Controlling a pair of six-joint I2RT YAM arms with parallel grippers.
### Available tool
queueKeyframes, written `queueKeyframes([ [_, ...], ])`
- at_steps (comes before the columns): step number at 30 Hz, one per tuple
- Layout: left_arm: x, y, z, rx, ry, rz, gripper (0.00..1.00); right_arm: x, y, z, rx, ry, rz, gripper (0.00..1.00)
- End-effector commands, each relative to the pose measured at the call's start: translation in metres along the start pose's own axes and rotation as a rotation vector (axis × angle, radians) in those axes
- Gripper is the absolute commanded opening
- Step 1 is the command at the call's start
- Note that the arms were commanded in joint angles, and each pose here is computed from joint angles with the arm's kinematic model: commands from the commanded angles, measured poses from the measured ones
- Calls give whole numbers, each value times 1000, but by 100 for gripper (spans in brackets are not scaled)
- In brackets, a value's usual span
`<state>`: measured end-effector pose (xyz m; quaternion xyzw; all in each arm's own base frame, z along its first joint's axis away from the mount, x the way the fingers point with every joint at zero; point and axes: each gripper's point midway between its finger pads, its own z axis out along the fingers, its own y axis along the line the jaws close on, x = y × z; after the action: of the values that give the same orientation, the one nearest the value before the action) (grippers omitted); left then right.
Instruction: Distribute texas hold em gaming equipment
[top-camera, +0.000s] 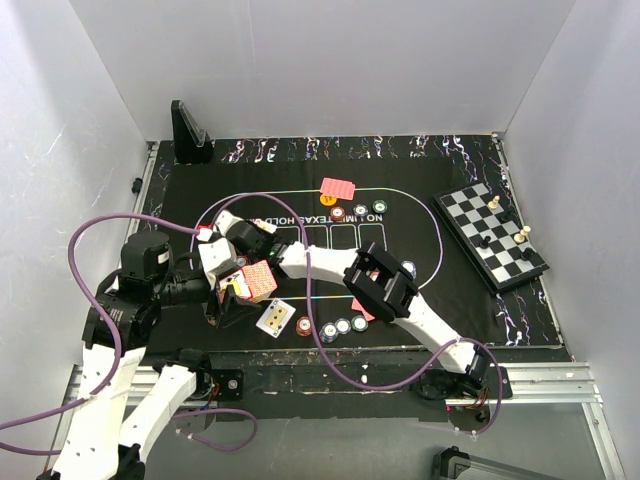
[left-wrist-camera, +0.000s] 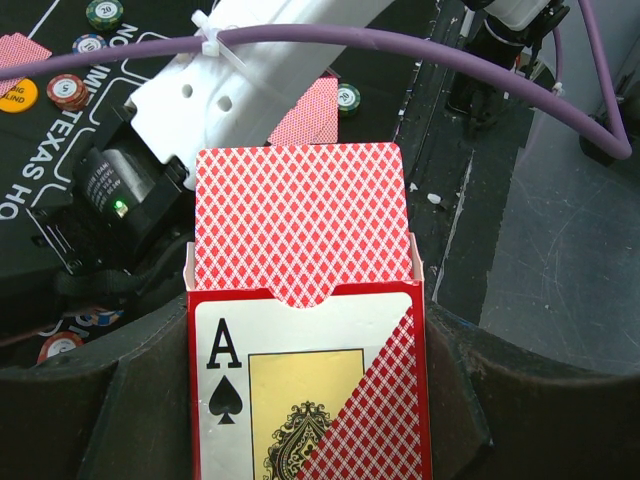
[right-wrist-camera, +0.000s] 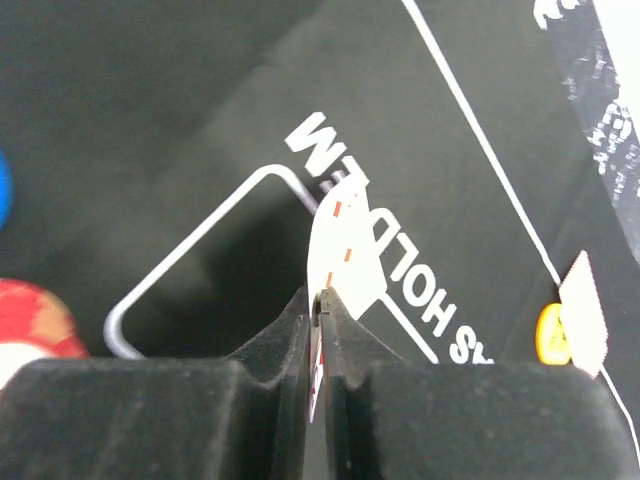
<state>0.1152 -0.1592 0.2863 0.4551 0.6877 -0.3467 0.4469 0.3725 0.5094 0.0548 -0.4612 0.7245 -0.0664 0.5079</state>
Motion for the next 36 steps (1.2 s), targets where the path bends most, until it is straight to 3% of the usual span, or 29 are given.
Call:
queueKeyframes([
  [1, -9, -3, -1, 13, -31, 22, 0, 4, 26, -8, -101, 29, 64, 23],
  [4, -8, -3, -1, 10, -31, 24, 0, 7, 37, -11, -161, 42, 92, 38],
  [11, -8, -3, -1, 6, -33, 28, 0, 6, 39, -12, -219, 55, 132, 51],
  [28, -10, -1, 0, 5, -47, 32, 0, 5, 34, -40, -401, 77, 248, 60],
  [36, -14, 1, 1, 0, -55, 34, 0, -4, 1, -46, -381, 66, 334, 60],
])
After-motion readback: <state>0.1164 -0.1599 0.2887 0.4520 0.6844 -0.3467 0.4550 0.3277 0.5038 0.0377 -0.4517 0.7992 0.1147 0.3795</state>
